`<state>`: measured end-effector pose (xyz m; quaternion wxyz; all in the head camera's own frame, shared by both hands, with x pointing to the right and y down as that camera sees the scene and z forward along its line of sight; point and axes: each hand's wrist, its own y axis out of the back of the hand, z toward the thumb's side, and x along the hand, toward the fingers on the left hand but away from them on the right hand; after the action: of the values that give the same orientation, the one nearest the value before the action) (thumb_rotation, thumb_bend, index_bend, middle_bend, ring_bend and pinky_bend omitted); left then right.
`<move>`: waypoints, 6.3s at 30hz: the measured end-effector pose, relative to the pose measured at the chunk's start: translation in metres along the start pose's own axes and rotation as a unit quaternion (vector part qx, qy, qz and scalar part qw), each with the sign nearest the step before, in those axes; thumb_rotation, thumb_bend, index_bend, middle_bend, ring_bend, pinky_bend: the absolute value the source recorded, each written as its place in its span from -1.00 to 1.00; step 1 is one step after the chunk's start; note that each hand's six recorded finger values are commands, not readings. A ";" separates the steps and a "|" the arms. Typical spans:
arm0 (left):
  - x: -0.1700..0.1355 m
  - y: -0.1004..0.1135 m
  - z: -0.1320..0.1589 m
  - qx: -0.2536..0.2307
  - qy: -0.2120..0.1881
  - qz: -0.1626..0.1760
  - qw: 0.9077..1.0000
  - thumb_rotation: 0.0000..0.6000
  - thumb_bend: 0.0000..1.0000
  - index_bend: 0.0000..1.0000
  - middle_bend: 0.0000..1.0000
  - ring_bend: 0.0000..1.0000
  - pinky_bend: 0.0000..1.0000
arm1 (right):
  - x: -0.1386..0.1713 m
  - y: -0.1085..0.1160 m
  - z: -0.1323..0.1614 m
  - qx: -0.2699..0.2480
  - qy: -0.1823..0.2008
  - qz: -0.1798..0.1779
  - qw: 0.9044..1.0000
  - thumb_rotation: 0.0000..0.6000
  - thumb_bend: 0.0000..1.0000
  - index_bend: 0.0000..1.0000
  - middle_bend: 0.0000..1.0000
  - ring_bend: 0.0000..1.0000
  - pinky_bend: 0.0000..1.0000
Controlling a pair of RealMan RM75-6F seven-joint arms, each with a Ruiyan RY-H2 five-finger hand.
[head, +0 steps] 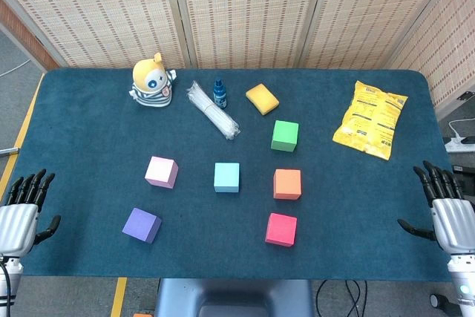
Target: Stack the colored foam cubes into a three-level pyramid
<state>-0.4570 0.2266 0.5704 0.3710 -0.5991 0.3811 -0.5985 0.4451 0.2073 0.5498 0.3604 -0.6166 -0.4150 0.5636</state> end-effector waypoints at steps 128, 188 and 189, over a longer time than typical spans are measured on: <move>0.158 -0.093 0.287 -0.055 -0.145 -0.190 0.970 1.00 -0.26 -0.68 -0.47 -0.45 -0.60 | -0.014 0.018 -0.014 -0.010 0.020 0.000 1.000 1.00 -0.67 -1.00 -1.00 -1.00 -0.98; 0.127 -0.015 0.175 -0.080 -0.137 -0.107 0.982 1.00 -0.26 -1.00 -1.00 -1.00 -0.79 | -0.114 -0.096 0.129 -0.113 0.119 0.213 0.963 1.00 -0.67 -0.56 -0.46 -0.60 -0.32; 0.127 -0.016 0.174 -0.080 -0.137 -0.108 0.981 1.00 -0.26 -1.00 -1.00 -1.00 -0.79 | -0.116 -0.102 0.135 -0.114 0.120 0.219 0.962 1.00 -0.67 -0.55 -0.46 -0.60 -0.32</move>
<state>-0.2838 0.1170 0.6382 0.3035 -0.7409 0.3066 -0.5147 0.2982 0.1377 0.6746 0.2030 -0.7923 -0.2852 0.4998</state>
